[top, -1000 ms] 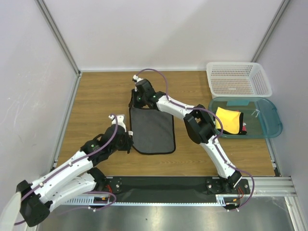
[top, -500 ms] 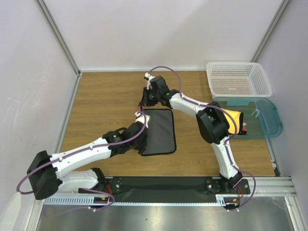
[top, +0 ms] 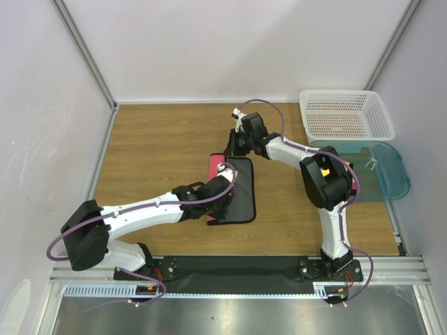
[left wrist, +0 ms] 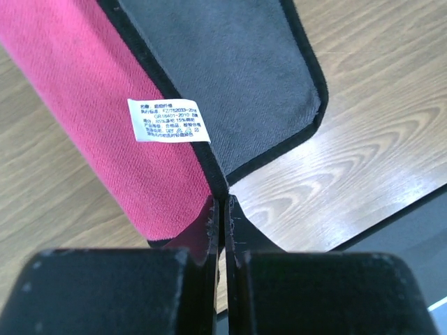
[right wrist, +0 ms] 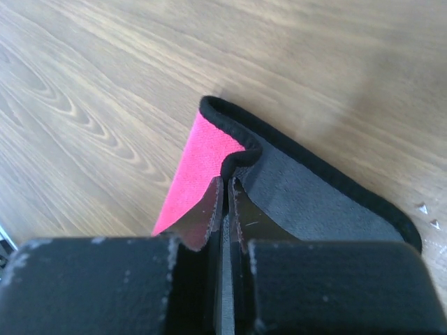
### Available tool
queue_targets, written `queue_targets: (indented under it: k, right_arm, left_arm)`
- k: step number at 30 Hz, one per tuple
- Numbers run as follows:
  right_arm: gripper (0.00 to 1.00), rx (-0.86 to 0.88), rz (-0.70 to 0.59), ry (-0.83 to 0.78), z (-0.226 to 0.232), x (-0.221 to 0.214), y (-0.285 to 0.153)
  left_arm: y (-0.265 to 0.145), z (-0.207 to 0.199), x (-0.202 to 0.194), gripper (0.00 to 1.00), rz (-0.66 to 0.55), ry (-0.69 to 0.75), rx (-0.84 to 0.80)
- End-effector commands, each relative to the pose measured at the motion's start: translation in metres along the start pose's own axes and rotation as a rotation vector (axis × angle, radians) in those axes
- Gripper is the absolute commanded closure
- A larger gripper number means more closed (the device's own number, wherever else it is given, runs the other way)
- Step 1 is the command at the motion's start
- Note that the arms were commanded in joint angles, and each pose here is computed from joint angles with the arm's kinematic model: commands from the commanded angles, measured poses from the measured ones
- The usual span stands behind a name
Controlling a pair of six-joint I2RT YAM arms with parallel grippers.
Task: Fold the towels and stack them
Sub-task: Fold the towel
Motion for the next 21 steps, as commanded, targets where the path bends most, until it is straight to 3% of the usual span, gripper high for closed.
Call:
queue_targets:
  k: [1,21]
  right_arm:
    - [1.0,0.029,-0.072,-0.041,0.006,0.016,-0.018]
    - [1.0,-0.043,-0.104,-0.051,-0.009,0.021,-0.043]
  left_arm:
    - [-0.004,-0.014,0.019,1.0,-0.053,0.028,-0.066]
    - [0.005,-0.032,0.038,1.0,-0.054,0.06,-0.119]
Point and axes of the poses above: each gripper's point midway between its finger pads, its own y axis out along the fingers, its own z axis along the line the jaws close on, x = y × z, the point moved 9 cm from there along -y, back along the fingers, and after that the axes turned 6 degrees about y, right-handed, at the moved point
